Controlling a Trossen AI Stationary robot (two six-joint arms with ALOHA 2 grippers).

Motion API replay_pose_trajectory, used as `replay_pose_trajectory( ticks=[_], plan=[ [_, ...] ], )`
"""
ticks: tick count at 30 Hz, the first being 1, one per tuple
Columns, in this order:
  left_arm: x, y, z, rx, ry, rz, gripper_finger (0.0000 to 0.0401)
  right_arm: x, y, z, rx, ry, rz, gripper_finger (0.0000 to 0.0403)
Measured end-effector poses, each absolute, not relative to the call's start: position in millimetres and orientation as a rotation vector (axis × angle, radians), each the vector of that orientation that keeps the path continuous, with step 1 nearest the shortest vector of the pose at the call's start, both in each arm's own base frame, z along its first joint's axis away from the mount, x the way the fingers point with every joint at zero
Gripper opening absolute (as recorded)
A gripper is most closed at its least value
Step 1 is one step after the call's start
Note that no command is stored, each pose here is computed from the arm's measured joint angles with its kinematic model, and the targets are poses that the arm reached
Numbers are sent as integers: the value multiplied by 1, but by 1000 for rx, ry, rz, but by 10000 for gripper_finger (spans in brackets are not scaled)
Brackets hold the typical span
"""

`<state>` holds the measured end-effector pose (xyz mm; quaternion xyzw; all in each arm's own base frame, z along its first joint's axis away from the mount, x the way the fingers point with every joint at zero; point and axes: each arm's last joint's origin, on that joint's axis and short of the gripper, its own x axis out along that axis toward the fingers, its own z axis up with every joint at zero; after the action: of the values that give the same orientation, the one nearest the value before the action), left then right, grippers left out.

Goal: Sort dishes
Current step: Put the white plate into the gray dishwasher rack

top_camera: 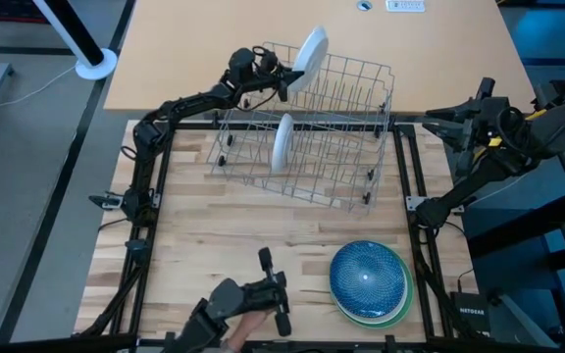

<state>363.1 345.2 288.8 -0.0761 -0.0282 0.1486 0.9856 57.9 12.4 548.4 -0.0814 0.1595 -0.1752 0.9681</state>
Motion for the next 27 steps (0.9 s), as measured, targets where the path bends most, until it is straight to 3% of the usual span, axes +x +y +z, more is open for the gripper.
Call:
replay_pose_trajectory(
  ticks=[27],
  plan=[
    [364, 347, 282, -167, -8, 385, 1, 58, 12, 548, -158, 321, -355, 124]
  ],
)
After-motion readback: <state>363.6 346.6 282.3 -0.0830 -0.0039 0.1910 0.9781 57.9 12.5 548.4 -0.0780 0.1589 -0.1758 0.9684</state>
